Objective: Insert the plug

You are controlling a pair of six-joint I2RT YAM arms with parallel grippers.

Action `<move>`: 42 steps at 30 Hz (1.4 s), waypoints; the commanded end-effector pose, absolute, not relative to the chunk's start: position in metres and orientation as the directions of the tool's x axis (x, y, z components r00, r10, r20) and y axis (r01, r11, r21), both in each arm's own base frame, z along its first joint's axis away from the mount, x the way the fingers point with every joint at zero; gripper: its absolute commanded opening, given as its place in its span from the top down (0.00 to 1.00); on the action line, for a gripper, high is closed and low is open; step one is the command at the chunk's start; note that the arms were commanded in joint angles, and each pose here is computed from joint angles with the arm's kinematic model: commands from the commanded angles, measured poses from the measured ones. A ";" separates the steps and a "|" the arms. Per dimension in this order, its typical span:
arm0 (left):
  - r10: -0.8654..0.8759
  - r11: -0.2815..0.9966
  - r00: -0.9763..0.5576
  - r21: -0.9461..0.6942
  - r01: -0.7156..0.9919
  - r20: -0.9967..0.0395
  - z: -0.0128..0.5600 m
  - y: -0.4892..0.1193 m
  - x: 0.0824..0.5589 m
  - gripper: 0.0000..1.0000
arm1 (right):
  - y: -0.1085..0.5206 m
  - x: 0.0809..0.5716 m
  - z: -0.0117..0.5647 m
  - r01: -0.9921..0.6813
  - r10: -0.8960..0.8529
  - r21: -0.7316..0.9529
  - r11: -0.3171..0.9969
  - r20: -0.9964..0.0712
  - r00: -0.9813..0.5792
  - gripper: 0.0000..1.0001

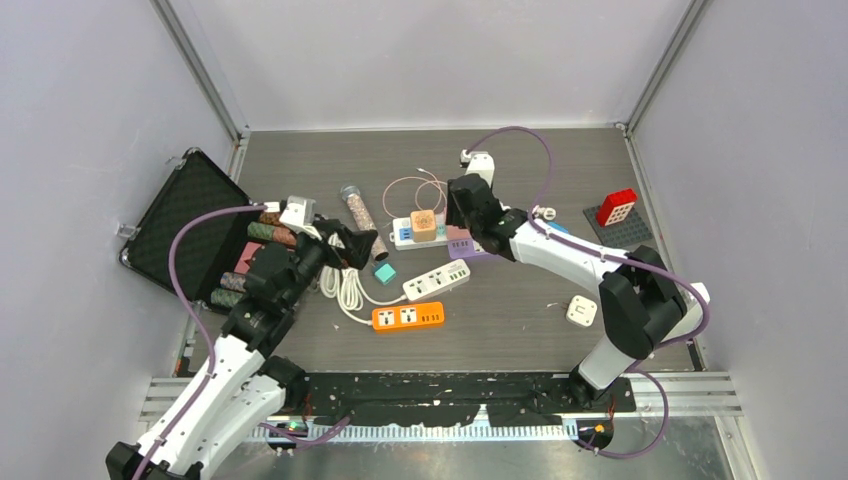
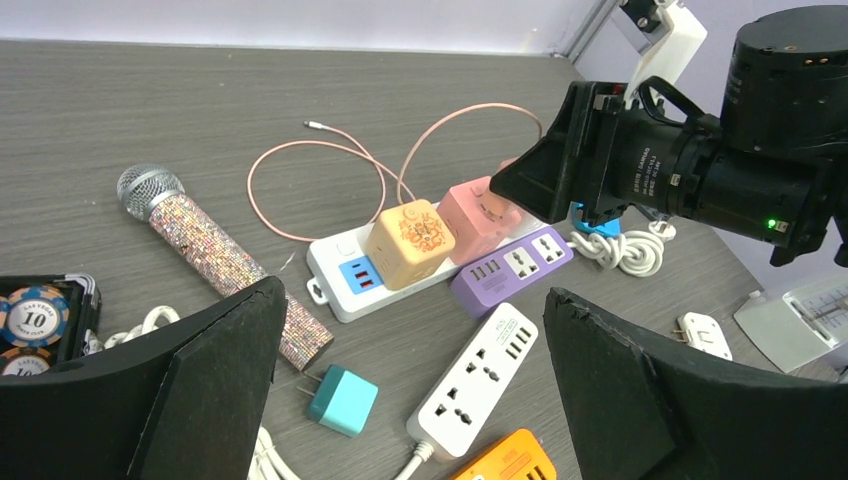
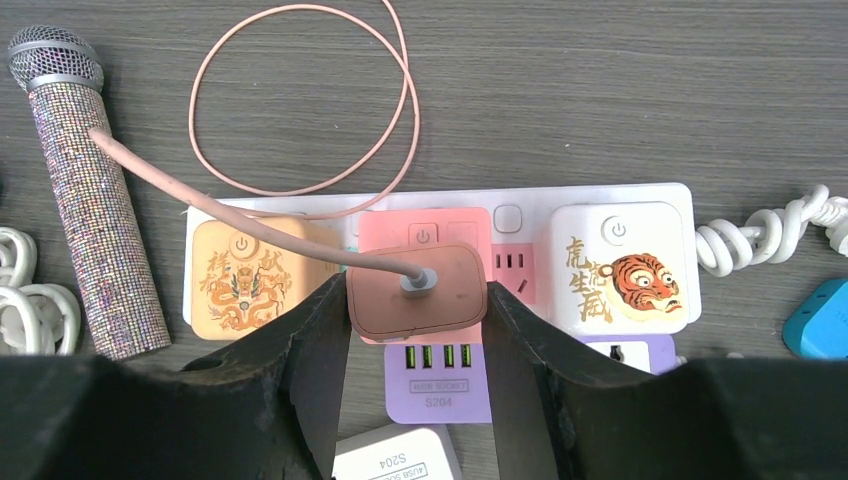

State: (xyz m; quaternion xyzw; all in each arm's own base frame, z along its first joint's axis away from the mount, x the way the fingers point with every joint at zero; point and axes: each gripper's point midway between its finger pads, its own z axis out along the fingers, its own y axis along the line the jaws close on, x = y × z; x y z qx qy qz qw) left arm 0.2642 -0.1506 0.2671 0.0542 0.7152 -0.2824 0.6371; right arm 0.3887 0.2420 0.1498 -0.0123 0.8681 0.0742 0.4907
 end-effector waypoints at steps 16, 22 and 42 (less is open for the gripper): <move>-0.265 0.846 -0.188 -0.322 0.425 -0.946 0.261 -0.150 0.269 0.00 | 0.239 0.404 0.186 -0.043 0.033 0.051 0.998 -0.937 -0.349 0.95; -0.263 0.849 -0.189 -0.320 0.421 -0.946 0.259 -0.149 0.269 0.00 | 0.243 0.402 0.170 -0.059 0.023 0.050 0.997 -0.923 -0.385 0.95; -0.260 0.852 -0.191 -0.318 0.416 -0.946 0.258 -0.149 0.271 0.00 | 0.239 0.394 0.134 -0.069 -0.024 0.007 0.998 -0.896 -0.443 0.95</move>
